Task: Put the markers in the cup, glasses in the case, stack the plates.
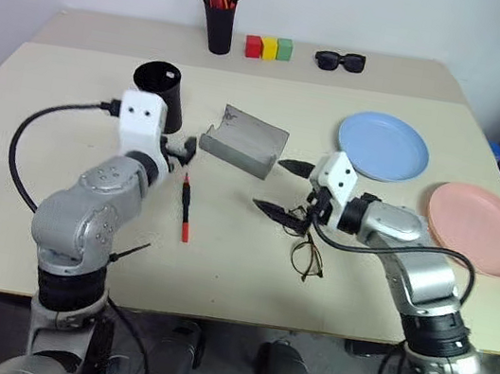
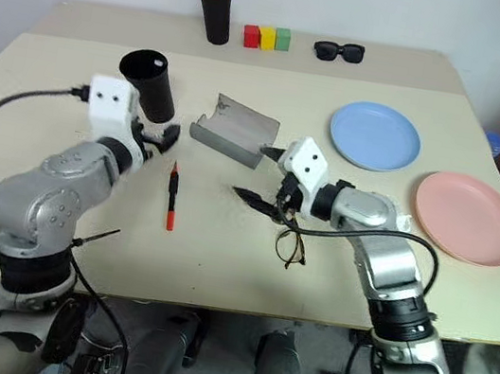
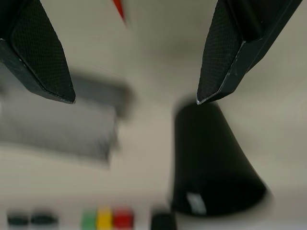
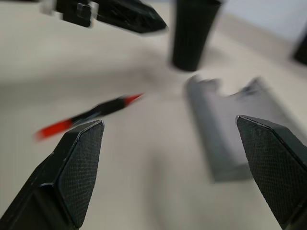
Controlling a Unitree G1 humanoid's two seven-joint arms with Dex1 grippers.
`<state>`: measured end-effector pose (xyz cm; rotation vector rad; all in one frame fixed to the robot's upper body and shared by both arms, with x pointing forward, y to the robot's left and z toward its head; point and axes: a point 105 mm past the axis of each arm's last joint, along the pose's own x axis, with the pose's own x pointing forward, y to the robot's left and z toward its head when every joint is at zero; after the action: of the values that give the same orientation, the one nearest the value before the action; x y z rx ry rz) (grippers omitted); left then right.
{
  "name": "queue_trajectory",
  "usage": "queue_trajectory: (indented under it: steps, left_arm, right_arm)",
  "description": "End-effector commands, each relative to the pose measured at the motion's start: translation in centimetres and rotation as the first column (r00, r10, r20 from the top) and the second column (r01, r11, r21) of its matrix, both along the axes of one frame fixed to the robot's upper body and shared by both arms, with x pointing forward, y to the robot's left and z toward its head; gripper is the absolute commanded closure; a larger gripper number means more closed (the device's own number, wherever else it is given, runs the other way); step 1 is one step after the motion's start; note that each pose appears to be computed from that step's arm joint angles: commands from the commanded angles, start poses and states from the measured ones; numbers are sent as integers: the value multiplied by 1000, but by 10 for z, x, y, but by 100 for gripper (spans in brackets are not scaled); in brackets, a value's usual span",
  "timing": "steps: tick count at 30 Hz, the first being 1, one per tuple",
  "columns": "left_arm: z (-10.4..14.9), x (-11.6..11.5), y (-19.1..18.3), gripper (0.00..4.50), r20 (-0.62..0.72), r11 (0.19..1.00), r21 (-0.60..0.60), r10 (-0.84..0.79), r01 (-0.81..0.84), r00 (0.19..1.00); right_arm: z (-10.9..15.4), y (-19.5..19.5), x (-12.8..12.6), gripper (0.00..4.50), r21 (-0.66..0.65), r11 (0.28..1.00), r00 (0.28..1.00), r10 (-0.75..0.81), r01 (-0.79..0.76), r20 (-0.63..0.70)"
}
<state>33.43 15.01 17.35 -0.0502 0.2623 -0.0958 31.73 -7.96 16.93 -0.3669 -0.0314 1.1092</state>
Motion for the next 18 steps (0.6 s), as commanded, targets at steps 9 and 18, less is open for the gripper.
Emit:
queue_trajectory:
  steps: [9, 18]
  left_arm:
    - [-54, -10, -5, 36, -341, 1000, 21, 26, -20, 940]
    - [-61, -9, -9, 154, -388, 999, 45, 26, -9, 922]
  right_arm:
    - [0, -7, -1, 0, -21, 1000, 1000, 5, -4, 26]
    - [-8, -8, -4, 0, -23, 1000, 1000, -2, 3, 21]
